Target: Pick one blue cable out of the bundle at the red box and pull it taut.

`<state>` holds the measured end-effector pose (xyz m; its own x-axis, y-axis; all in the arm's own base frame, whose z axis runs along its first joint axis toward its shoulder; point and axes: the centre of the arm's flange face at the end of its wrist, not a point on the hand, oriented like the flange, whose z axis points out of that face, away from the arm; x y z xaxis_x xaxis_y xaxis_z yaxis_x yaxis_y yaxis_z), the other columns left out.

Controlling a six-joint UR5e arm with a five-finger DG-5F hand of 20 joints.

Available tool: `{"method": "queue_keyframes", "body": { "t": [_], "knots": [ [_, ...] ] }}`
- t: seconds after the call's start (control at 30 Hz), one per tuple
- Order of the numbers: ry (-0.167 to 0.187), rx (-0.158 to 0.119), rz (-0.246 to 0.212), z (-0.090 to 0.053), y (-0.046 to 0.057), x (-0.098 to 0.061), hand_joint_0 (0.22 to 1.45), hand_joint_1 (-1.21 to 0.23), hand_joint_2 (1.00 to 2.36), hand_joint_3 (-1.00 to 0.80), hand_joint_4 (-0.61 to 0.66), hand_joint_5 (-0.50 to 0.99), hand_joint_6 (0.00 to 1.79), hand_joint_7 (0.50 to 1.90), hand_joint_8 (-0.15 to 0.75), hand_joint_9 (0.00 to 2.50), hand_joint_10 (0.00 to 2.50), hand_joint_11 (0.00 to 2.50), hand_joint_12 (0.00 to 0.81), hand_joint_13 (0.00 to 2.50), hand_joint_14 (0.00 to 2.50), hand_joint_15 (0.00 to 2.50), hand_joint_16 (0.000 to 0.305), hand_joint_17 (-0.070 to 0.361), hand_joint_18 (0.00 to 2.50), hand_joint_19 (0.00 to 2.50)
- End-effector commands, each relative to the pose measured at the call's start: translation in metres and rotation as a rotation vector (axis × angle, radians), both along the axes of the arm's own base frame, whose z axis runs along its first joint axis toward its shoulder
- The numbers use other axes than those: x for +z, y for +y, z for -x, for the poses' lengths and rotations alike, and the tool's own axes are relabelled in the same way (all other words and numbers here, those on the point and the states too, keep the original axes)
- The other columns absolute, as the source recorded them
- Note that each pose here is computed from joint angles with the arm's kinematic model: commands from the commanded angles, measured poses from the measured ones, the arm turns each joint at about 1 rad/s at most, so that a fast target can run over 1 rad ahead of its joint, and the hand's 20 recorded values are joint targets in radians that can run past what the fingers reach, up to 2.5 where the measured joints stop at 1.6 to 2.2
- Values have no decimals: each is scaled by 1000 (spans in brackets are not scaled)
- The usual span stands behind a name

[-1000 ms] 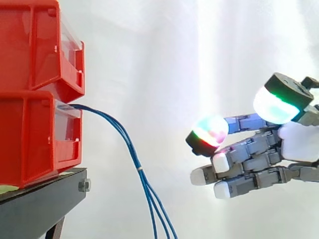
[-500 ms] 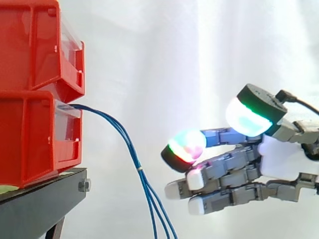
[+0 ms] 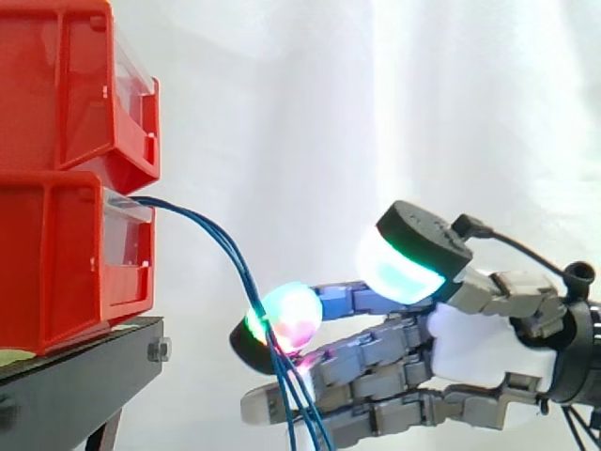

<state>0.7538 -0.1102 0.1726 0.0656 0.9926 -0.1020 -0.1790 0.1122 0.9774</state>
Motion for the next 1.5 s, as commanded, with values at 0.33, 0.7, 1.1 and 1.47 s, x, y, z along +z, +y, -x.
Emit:
{"method": "queue_keyframes", "body": {
  "t": [0.33, 0.7, 1.1, 1.47],
  "knots": [
    [0, 3, 2, -20, 19, -13, 558, -669, 1000, -500, 365, -137, 503, 1086, 361, 622, 10, 468, 397, 389, 3, 111, 52, 117, 350, 210],
    [-9, 32, 11, -28, 36, -60, 560, -672, 1000, -494, 362, -136, 503, 1088, 360, 623, 10, 479, 397, 395, 3, 116, 52, 116, 356, 216],
    [-17, 45, 0, -30, 35, -56, 569, -668, 1001, -485, 341, -126, 503, 1152, 363, 634, 10, 473, 393, 404, 3, 112, 51, 114, 368, 220],
    [-36, 56, -2, -46, 32, -31, 607, -701, 1010, -381, 243, -130, 513, 1330, 355, 612, 10, 485, 389, 407, 4, 117, 50, 112, 371, 215]
  ]
}}
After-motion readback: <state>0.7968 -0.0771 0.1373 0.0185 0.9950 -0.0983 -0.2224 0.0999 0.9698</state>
